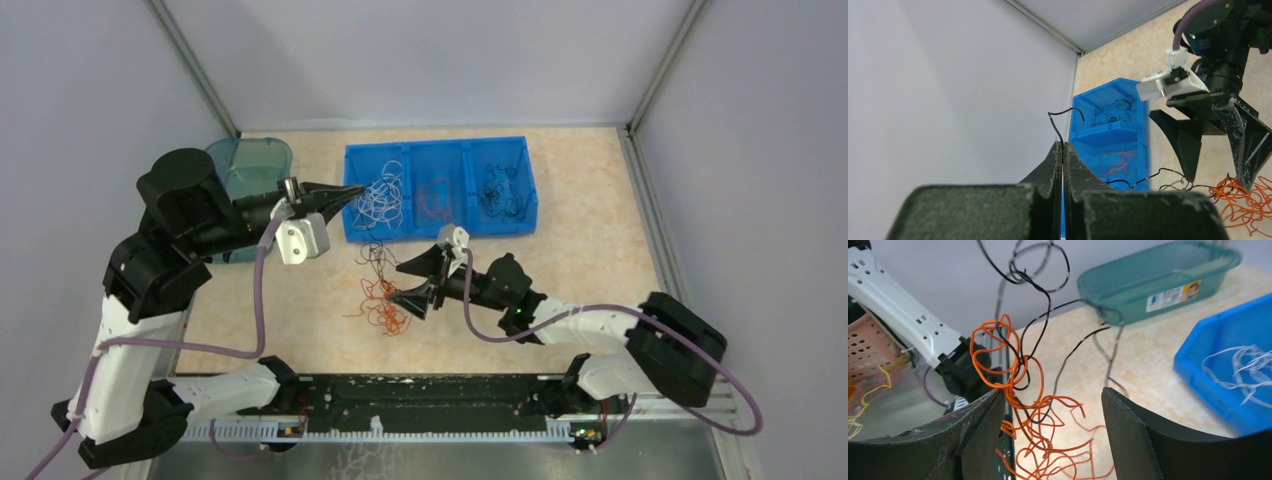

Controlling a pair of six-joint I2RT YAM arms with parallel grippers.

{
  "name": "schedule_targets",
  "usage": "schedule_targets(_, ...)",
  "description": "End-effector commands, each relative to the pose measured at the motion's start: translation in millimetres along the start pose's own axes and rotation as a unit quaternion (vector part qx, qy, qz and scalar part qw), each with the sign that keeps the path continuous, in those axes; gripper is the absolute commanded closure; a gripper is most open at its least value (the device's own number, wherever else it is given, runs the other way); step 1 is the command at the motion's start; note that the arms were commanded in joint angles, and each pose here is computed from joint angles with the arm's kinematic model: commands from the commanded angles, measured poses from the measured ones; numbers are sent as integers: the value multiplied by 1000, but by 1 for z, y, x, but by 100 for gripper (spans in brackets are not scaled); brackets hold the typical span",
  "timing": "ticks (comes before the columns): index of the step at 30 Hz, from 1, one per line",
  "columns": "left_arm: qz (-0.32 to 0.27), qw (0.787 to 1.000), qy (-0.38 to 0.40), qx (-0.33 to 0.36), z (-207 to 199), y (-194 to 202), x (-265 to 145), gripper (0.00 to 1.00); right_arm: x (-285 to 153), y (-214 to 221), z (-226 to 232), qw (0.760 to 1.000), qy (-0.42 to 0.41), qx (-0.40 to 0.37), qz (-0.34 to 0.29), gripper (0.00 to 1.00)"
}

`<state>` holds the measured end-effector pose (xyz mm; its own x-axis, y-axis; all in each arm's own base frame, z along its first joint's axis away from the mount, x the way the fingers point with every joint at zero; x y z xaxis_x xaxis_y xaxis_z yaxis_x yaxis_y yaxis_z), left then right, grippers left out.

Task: Untangle the cables

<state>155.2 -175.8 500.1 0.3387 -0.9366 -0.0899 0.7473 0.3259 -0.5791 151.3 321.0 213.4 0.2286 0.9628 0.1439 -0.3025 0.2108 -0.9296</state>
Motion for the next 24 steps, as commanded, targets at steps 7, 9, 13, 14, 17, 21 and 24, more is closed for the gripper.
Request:
schedule_targets(7, -36, 999, -17, 22, 11, -20, -8, 100, 5, -95, 21, 994, 1, -104, -39, 25)
schedule_targets(9, -39, 999, -13, 19, 10, -20, -7, 100, 16, -102, 24, 994, -15, -101, -47, 23)
schedule_targets(13, -40, 999, -14, 21, 11, -20, -5, 100, 46, -93, 24, 995, -33, -91, -36, 21)
schedule_targets(14, -42, 999, -17, 23, 13, -21, -5, 100, 53, -87, 21, 995, -30, -89, -34, 21)
schedule_targets(17, -49, 998, -24, 25, 18, -24, -4, 100, 72, -73, 4, 997, 4, -77, -31, 22)
schedule_targets(21, -61, 997, -33, 28, 26, -34, -7, 100, 83, -48, -18, 997, 36, -69, -22, 32)
schedule_targets(24, -68, 996, -45, 38, 34, -41, -11, 100, 82, -28, -23, 998, 34, -52, -7, 37)
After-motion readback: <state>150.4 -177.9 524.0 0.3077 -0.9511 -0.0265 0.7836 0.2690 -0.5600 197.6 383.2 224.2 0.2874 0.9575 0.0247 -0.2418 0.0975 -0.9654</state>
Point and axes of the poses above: each gripper's point midway between its finger pads, its own x axis out along the fingers, its own z axis along the line the jaws close on, y = z × x, the point moved 5 cm from there along -x, back along the fingers, and after that the axes turned 5 degrees about x, right-handed, at the moved point
